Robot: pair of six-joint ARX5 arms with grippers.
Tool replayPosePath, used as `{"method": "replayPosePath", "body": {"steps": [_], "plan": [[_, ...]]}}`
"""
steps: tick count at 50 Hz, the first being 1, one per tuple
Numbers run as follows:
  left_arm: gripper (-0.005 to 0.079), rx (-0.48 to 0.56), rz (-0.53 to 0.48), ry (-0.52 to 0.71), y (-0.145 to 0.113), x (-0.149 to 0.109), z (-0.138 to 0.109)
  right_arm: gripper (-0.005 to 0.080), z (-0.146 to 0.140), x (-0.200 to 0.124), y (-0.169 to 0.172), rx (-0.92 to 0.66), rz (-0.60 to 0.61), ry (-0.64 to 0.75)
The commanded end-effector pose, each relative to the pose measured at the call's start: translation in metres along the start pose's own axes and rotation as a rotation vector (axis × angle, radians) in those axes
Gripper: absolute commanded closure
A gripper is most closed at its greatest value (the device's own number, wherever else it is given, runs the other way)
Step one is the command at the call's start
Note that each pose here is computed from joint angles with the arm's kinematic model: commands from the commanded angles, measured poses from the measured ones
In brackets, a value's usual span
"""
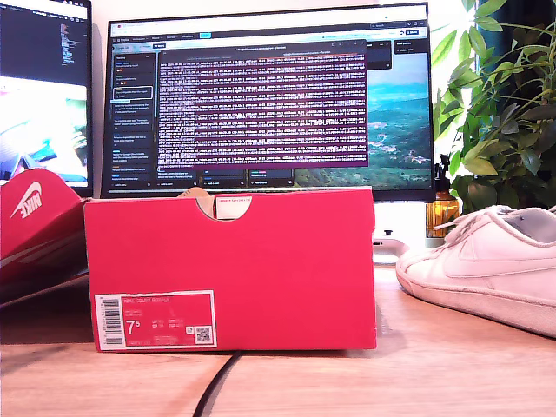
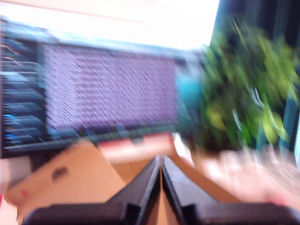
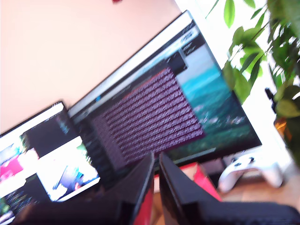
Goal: Pack the white shoes by picking the first shoe and placing it inside the red shoebox, left side, then picking and rotating the second shoe and placing it in the shoebox
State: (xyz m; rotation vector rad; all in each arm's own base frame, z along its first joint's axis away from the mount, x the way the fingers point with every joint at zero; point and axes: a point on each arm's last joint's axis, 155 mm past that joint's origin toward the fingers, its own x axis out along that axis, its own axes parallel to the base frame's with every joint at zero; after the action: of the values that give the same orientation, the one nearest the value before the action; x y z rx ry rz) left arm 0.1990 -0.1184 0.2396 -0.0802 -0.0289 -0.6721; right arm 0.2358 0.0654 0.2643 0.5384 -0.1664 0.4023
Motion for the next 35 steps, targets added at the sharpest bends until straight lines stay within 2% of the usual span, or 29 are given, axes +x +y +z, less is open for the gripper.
{"method": "replayPosePath", "body": {"steps": [1,4,6,7,9,10,11,16,18,21,28,35], "plan": [[0.0761,0.087,-0.022,0.071,-0.003,0.003,-0.009,0.0764,0.0,0.004,0.005,-0.003,0.004,0.045],[0.0761,0.129,-0.049,0.134,-0.007,0.005,-0.015,0.0764,-0.007,0.009,0.008,-0.008,0.012,0.11],[0.0761,0.117,-0.068,0.177,-0.01,0.006,-0.02,0.0764,-0.011,0.012,0.011,-0.023,0.026,0.151],[0.0761,0.182,-0.081,0.193,-0.011,0.007,-0.022,0.0764,-0.012,0.014,0.013,-0.032,0.034,0.168],[0.0761,0.16,-0.095,0.232,-0.013,0.009,-0.027,0.0764,-0.014,0.018,0.017,-0.032,0.048,0.201],[0.0761,0.235,-0.112,0.249,-0.014,0.01,-0.03,0.0764,-0.015,0.02,0.018,-0.033,0.054,0.215],[0.0761,0.225,-0.115,0.27,-0.014,0.012,-0.034,0.0764,-0.015,0.022,0.019,-0.029,0.058,0.228],[0.0761,0.308,-0.154,0.361,-0.015,0.018,-0.053,0.0764,-0.015,0.035,0.024,-0.008,0.071,0.298],[0.0761,0.301,-0.158,0.401,-0.016,0.02,-0.063,0.0764,-0.016,0.041,0.023,-0.003,0.061,0.328],[0.0761,0.366,-0.181,0.455,-0.017,0.023,-0.077,0.0764,-0.017,0.051,0.022,0.014,0.05,0.373],[0.0761,0.409,-0.2,0.581,-0.02,0.028,-0.108,0.0764,-0.022,0.07,0.016,0.032,0.018,0.476],[0.0761,0.467,-0.169,0.694,-0.016,0.031,-0.133,0.0764,-0.029,0.084,0.008,0.043,-0.033,0.584]]}}
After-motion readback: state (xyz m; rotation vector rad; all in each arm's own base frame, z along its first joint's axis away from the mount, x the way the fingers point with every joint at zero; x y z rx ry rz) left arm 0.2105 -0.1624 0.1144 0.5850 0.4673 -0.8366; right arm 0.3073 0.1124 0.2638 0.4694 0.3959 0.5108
